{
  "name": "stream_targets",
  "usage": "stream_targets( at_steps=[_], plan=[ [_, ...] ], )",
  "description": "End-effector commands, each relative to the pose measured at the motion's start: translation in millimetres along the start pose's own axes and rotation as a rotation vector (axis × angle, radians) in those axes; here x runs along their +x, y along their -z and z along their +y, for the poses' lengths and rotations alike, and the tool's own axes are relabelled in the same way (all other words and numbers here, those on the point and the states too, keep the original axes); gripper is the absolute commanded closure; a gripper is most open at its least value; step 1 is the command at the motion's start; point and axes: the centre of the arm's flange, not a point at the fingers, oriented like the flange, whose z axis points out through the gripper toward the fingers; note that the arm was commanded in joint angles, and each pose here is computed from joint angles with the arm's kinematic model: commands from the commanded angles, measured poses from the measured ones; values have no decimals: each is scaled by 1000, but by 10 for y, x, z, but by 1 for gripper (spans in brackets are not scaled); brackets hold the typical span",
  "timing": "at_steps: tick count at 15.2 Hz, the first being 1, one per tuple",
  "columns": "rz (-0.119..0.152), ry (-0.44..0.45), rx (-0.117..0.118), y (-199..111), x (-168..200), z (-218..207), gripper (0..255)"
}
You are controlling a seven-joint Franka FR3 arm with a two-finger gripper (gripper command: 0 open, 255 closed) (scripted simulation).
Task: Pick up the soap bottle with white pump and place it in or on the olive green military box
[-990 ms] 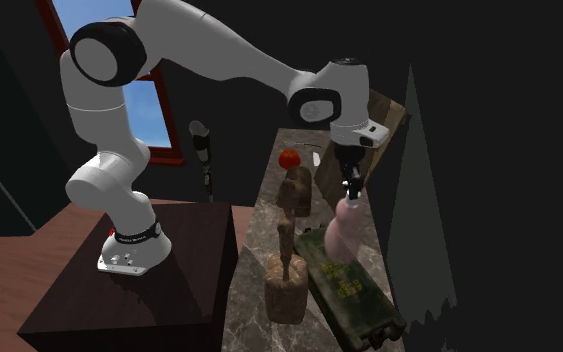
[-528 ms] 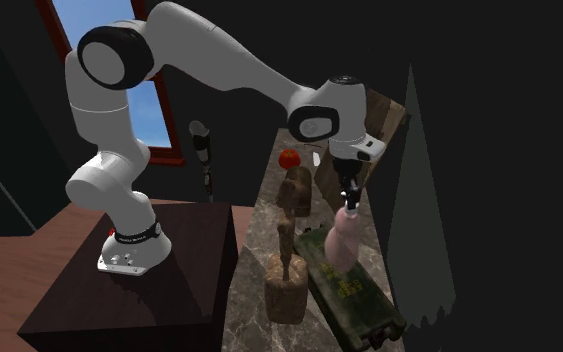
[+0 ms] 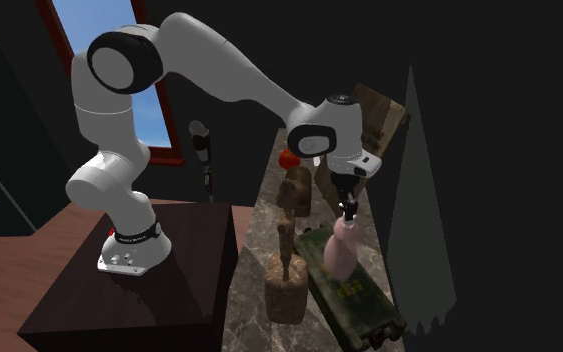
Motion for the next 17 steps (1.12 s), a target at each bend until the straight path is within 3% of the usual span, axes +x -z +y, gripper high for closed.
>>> stream_targets(
  at_steps=[1, 10, 11, 16, 17],
  plan=[
    [2, 0, 0, -102, -8, -4, 255],
    [2, 0, 0, -197, -25, -5, 255],
    [2, 0, 0, -198, -25, -5, 0],
    [2, 0, 0, -197, -25, -5, 0],
    [2, 0, 0, -65, -25, -5, 0]
  ],
)
